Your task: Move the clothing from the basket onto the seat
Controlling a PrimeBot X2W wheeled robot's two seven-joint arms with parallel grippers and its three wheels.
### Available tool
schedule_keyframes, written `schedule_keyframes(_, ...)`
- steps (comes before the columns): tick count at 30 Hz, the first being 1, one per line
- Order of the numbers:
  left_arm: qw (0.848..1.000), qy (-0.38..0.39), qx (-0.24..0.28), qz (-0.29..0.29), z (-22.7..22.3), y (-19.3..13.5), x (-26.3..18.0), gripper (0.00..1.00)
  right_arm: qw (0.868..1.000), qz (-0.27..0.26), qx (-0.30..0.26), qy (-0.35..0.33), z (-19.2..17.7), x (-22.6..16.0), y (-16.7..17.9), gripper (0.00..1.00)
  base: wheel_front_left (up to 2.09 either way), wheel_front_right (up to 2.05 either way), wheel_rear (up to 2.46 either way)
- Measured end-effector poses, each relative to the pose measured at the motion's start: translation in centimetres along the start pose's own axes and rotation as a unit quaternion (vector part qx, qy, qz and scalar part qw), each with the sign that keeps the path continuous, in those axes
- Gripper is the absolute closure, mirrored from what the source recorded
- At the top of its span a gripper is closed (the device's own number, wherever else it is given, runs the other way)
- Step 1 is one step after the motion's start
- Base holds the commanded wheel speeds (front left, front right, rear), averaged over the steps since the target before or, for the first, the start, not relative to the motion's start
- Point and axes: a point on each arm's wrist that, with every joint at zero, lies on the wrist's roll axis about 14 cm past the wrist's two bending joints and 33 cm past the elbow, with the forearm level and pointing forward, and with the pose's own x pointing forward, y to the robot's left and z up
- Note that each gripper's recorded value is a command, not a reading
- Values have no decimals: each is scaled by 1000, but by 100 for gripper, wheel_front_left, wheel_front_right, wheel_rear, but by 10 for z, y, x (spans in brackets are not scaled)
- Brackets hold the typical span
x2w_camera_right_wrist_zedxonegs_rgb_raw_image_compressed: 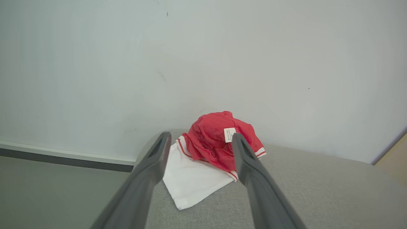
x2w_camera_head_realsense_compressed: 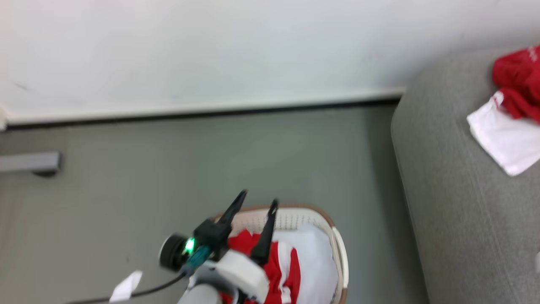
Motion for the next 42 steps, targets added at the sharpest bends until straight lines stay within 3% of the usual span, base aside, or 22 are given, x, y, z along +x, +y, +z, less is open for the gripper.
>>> schedule_keyframes(11,990,-31,25,133,25,55,-88,0,991,107,78,-19,18,-78,94,0,0,0,0)
schedule_keyframes(20,979,-36,33,197,24,85,-140,0,981,155,120,-8,18,-104,138,0,0,0,0)
schedule_keyframes(42,983,-17,32,179,10,80,-132,0,983,123,139,-5,15,-102,123,0,0,0,0)
